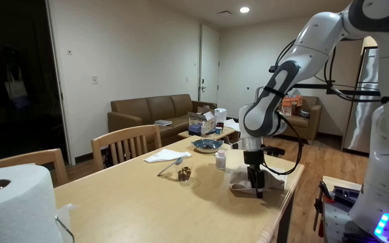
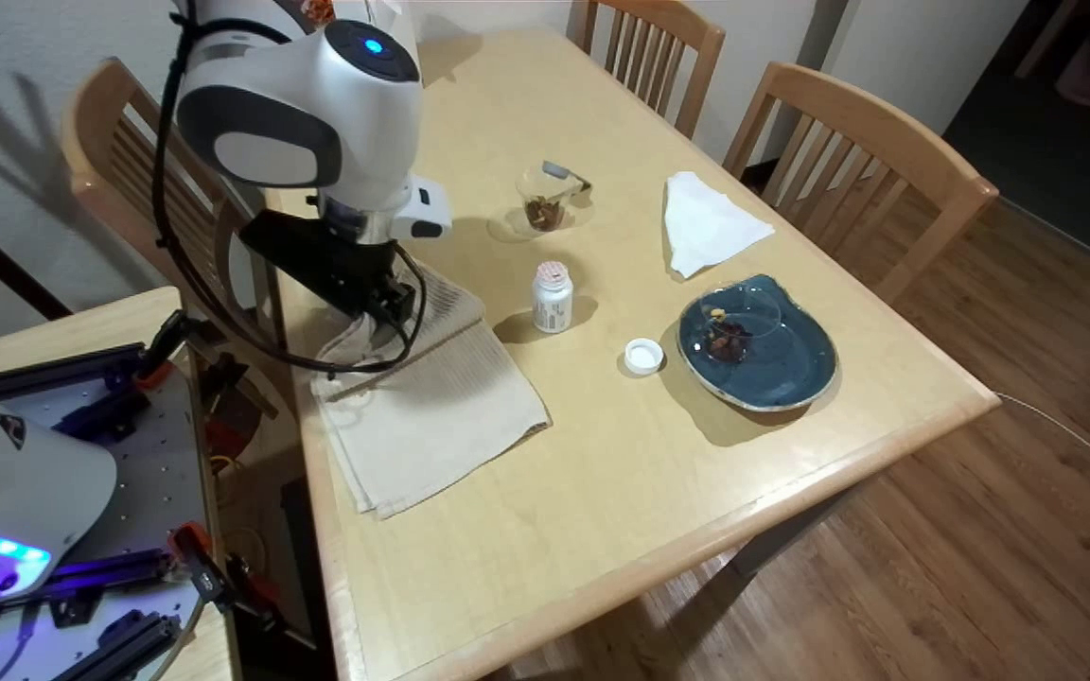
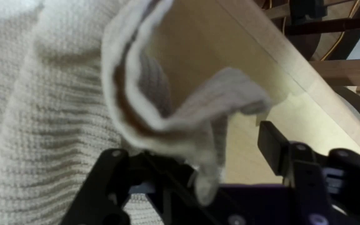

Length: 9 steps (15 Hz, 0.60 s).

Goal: Unfold the towel

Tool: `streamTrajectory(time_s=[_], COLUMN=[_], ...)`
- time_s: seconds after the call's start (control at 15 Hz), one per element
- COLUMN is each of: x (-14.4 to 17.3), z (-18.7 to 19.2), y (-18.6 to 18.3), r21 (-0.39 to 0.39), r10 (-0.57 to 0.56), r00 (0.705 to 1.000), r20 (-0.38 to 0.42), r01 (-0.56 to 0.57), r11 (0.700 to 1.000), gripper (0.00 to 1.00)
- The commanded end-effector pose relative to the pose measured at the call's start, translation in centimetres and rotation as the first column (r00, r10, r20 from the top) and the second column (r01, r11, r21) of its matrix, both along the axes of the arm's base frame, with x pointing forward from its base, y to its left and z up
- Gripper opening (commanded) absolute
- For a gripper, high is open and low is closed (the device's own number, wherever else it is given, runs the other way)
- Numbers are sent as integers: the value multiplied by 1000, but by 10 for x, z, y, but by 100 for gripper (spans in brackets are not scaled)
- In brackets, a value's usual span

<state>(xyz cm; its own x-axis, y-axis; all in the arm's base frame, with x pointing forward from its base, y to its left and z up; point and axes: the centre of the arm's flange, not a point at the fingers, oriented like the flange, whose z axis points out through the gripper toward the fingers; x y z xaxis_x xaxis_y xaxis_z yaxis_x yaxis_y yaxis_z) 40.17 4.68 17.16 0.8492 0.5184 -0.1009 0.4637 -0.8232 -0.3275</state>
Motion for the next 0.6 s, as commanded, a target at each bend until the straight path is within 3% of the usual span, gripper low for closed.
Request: streamTrajectory(time_s=[0.0, 0.13, 0.53], x=[0, 1, 6], z=[1, 0, -11], y=[-6, -5, 23], r21=[-75, -94, -108], r10=[-62, -69, 53], r00=[998, 997, 998], r20=[-19, -29, -30], r01=[60, 66, -56], r11=[995, 993, 993], gripper=[95, 100, 100])
